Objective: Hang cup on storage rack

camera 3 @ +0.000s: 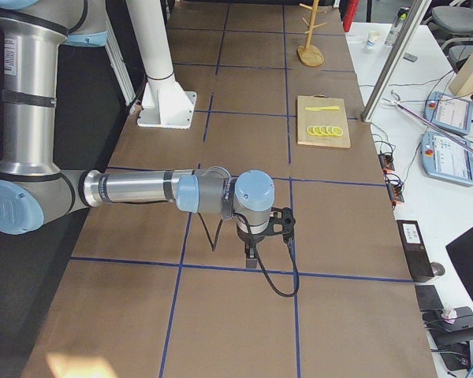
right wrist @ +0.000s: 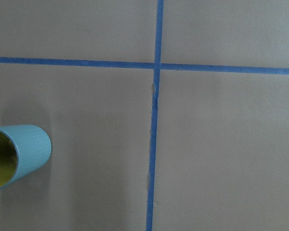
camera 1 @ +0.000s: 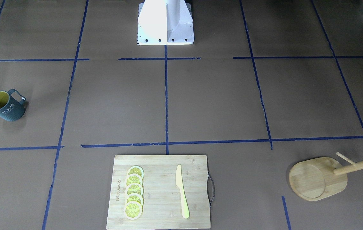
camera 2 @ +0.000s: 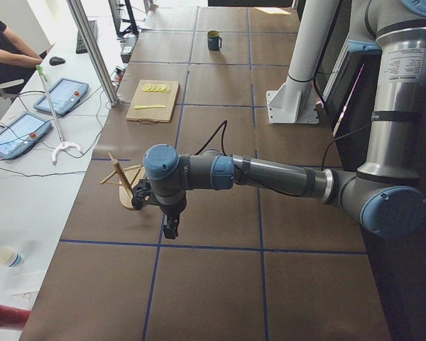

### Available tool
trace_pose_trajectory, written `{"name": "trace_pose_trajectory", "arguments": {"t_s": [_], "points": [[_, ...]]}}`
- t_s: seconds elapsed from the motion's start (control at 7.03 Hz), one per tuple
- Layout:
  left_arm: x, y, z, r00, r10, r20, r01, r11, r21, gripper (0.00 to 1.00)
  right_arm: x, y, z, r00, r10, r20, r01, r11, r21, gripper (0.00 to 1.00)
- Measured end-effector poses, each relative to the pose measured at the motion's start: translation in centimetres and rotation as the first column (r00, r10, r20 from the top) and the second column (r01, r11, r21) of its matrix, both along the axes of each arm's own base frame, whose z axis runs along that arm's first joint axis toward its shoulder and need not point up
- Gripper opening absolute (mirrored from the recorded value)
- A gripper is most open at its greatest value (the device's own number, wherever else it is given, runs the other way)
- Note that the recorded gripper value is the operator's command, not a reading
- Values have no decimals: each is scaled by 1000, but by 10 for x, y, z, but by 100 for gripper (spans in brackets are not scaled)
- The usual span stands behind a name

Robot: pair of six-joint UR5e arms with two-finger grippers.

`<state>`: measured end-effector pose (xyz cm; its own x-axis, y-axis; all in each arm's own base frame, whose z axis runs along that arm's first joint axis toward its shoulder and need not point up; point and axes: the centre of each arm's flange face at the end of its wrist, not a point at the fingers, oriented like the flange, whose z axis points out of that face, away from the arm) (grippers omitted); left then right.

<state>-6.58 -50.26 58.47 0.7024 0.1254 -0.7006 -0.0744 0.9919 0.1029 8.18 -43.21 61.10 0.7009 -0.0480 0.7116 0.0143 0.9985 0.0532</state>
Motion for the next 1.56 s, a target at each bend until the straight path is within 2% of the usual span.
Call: {"name": "trace_pose_trajectory", "arguments": {"t_s": [0.28,0.57,0.85,1.14,1.56], "points": [[17,-3,-17,999,34,-6,-33,999,35,100,-10,-2,-31,1000,-9,23,8,999,48,100],[41,-6,-38,997,80,-20,-78,994,75,100,-40,-6,-45,997,-52,50,49,997,51,100],[62,-3,-56,993,112,-41,-108,989,100,100,-78,-13,-61,998,-18,63,17,999,28,99],[70,-3,-64,994,96,-49,-91,991,97,100,-127,-19,-68,999,20,40,-22,999,40,99],[73,-5,-68,995,84,-54,-78,992,94,100,-192,-25,-41,997,68,28,-69,997,42,99]]}}
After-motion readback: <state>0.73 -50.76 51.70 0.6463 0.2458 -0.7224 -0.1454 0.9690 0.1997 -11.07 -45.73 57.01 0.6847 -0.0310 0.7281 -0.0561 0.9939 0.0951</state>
